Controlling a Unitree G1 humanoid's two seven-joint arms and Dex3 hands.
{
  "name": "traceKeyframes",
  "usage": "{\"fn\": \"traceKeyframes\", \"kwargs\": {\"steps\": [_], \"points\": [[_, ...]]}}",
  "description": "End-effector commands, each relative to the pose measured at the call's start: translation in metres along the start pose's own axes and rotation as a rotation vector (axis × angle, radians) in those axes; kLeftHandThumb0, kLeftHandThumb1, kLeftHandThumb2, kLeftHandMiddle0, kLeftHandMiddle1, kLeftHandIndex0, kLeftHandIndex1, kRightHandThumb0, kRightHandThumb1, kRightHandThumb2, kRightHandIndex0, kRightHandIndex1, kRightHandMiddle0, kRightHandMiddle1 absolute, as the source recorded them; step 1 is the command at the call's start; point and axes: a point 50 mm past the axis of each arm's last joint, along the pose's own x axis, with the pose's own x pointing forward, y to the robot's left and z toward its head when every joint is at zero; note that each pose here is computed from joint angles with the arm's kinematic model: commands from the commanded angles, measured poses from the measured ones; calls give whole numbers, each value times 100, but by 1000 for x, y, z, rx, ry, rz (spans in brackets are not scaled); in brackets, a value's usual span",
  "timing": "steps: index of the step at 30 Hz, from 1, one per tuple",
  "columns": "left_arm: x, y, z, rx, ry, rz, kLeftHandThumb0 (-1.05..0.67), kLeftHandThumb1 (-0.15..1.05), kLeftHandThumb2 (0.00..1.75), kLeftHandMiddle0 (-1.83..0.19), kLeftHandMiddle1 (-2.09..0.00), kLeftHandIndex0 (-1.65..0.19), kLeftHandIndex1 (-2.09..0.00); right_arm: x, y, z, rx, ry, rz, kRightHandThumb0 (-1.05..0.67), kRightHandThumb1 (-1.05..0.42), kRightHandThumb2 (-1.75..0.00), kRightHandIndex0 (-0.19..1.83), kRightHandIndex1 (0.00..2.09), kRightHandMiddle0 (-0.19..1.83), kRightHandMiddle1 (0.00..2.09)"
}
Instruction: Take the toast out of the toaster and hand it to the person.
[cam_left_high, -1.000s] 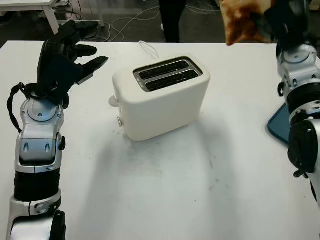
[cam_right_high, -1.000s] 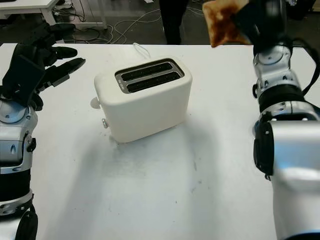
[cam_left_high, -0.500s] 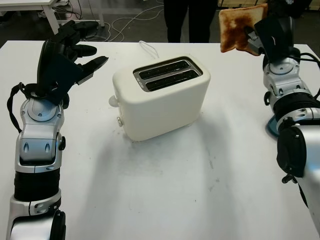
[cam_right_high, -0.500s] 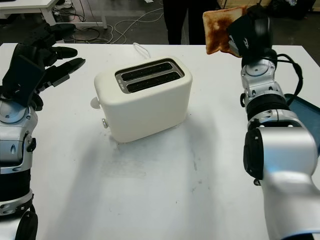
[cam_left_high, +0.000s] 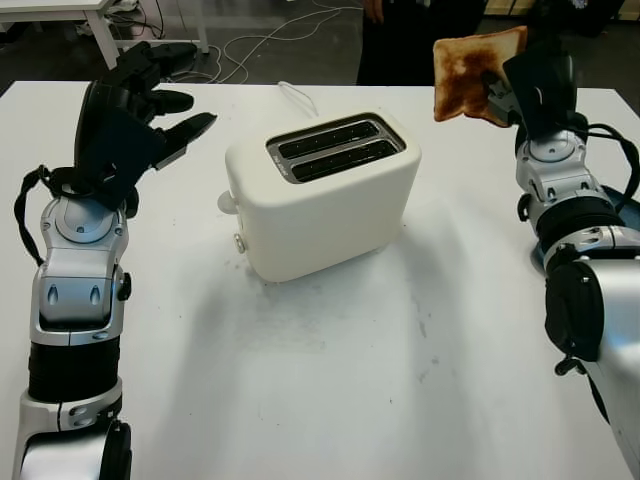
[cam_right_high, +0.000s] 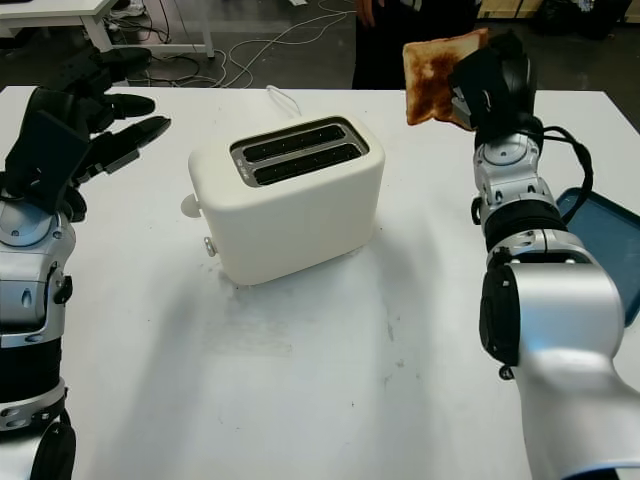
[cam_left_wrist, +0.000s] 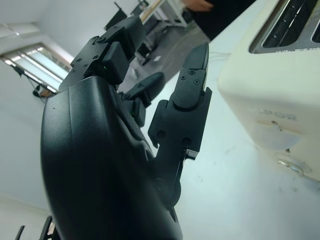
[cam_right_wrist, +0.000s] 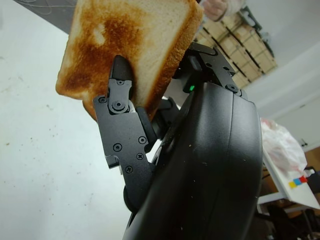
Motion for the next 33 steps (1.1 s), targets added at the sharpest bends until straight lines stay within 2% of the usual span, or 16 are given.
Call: {"fn": "traceKeyframes", "kwargs": {"steps": [1, 4, 7, 10, 12, 15, 17, 19, 20, 21, 23, 26, 28, 30, 31, 33], "points": [[0, 0, 1, 19, -15, 3, -29, 91, 0, -31, -89, -42, -42, -2, 4, -2, 15, -11, -3, -13, -92, -44, 73, 175, 30, 165], [0, 0, 1, 18, -14, 4, -29, 91, 0, -31, -89, -42, -42, -2, 5, -3, 31, 6, -2, -13, -92, -44, 76, 175, 26, 174], [0, 0, 1, 15, -8, 4, -29, 91, 0, -31, -89, -42, -41, -2, 5, -3, 32, 6, 1, -11, -92, -44, 72, 175, 21, 169], [-1, 1, 1, 12, -7, 5, -29, 91, 0, -30, -89, -42, -41, -3, 5, -3, 29, -13, 9, -9, -92, -44, 74, 175, 22, 173], [-1, 1, 0, 15, -11, 4, -28, 92, 0, -30, -89, -42, -41, -3, 5, -3, 31, -9, 11, -11, -92, -46, 76, 175, 36, 134], [-1, 1, 0, 18, -14, 4, -29, 91, 0, -30, -89, -42, -41, -4, 5, -3, 2, -49, 14, -8, -92, -44, 79, 175, 44, 106], [0, 0, 0, 15, -13, 4, -29, 91, 0, -30, -89, -42, -41, -5, 5, -3, -22, -67, 13, -5, -92, -43, 73, 175, 54, 73], [0, 0, 0, 14, -13, 4, -29, 91, 0, -30, -89, -42, -41, -5, 5, -3, -34, -75, 10, -2, -92, -43, 69, 175, 45, 110], [0, 0, 0, 14, -13, 5, -29, 91, 0, -30, -89, -42, -41, -5, 5, -4, -26, -63, 4, -2, -92, -42, 63, 174, 35, 112], [0, 0, 0, 14, -14, 5, -29, 91, 0, -30, -89, -42, -41, -5, 5, -4, -32, -66, 2, -3, -92, -41, 59, 174, 34, 106], [0, 0, 1, 15, -15, 4, -29, 91, 0, -31, -89, -42, -41, -5, 5, -4, -32, -69, 7, -5, -92, -41, 60, 175, 41, 98], [0, 0, 1, 12, -13, 3, -29, 91, 0, -30, -89, -42, -41, -5, 5, -5, -31, -47, 10, -5, -92, -42, 66, 175, 42, 117], [-1, 0, 1, 11, -14, 3, -28, 91, 0, -29, -89, -42, -41, -5, 6, -5, -31, -46, 12, -8, -92, -42, 66, 175, 35, 149], [-1, 0, 1, 11, -14, 3, -28, 92, 0, -29, -89, -42, -41, -5, 6, -5, -22, -48, 15, -8, -92, -44, 66, 175, 24, 151], [0, 0, 1, 9, -13, 4, -28, 92, 0, -29, -89, -42, -42, -5, 6, -5, -20, -47, 15, -8, -92, -43, 64, 175, 25, 136], [0, 0, 1, 10, -14, 3, -28, 92, 0, -29, -90, -42, -42, -5, 6, -5, -9, -37, 13, -9, -92, -43, 65, 175, 24, 147]]}}
